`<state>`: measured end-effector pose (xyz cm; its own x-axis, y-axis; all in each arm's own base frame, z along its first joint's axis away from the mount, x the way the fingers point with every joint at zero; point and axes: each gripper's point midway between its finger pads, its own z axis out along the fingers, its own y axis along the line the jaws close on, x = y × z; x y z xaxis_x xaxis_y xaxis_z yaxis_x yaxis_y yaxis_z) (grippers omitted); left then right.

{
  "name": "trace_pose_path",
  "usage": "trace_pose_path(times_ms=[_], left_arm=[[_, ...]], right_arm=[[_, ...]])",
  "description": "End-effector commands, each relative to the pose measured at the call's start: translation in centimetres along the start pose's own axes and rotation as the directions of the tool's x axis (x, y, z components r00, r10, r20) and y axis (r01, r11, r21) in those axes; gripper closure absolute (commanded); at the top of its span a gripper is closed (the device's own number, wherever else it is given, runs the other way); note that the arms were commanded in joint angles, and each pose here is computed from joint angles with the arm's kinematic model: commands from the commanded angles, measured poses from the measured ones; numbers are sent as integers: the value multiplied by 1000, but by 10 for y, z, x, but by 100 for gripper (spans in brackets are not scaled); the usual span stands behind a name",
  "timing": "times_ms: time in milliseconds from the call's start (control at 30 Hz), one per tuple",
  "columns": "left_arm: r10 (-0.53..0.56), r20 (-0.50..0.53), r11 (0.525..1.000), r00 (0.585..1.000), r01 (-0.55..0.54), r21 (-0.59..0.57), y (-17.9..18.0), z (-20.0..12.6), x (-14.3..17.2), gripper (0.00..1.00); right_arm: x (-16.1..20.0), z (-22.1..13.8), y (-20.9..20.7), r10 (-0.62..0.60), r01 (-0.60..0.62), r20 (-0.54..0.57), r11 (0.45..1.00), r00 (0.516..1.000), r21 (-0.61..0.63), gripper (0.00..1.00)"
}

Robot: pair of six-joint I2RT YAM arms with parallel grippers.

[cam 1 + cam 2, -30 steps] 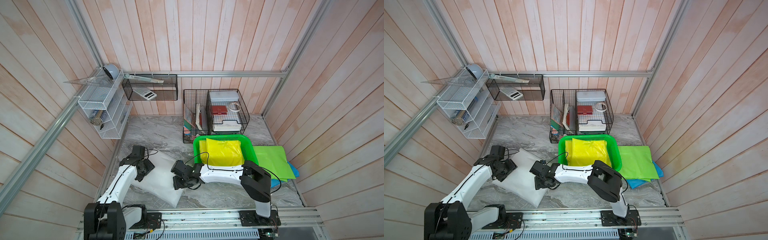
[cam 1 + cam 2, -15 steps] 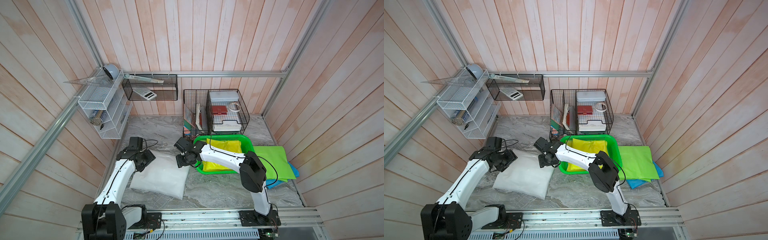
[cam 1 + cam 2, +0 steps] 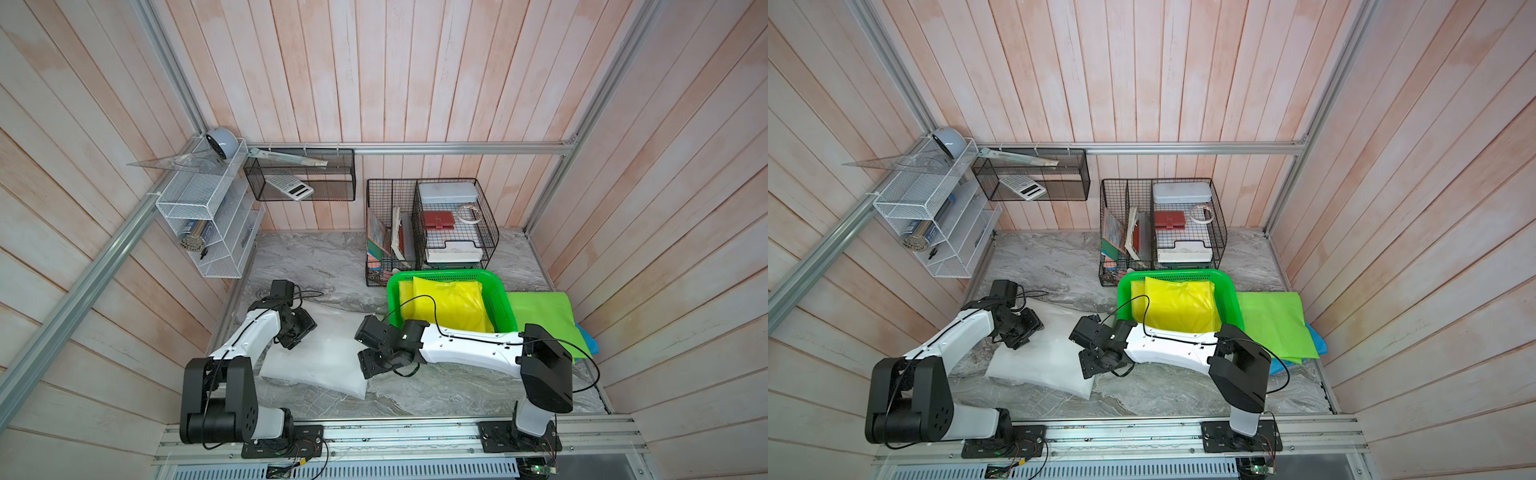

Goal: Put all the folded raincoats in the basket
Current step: Pick up the raincoat from the center of the board.

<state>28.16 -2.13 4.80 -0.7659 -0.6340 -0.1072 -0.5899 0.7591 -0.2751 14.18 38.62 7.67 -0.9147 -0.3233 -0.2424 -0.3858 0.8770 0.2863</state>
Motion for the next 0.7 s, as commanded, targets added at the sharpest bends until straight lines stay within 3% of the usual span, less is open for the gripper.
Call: trace_pose_path(times_ms=[0, 200, 367, 667], left_arm=[[-5, 33, 997, 999, 8, -80, 18, 8, -9, 39], [-60, 79, 982, 995, 73, -177, 50, 4, -12, 39], [-103, 96, 975, 990, 120, -189, 65, 1, -17, 39], [-112, 92, 968, 990, 129, -216, 72, 6, -17, 39]], right_arm=[[-7, 11, 16, 111, -109, 19, 990, 994, -91, 28], [-17, 34, 25, 98, -98, -4, 991, 995, -89, 28], [-35, 51, 28, 118, -117, 8, 989, 993, -93, 28], [-81, 63, 38, 241, -238, -20, 940, 970, -243, 29]])
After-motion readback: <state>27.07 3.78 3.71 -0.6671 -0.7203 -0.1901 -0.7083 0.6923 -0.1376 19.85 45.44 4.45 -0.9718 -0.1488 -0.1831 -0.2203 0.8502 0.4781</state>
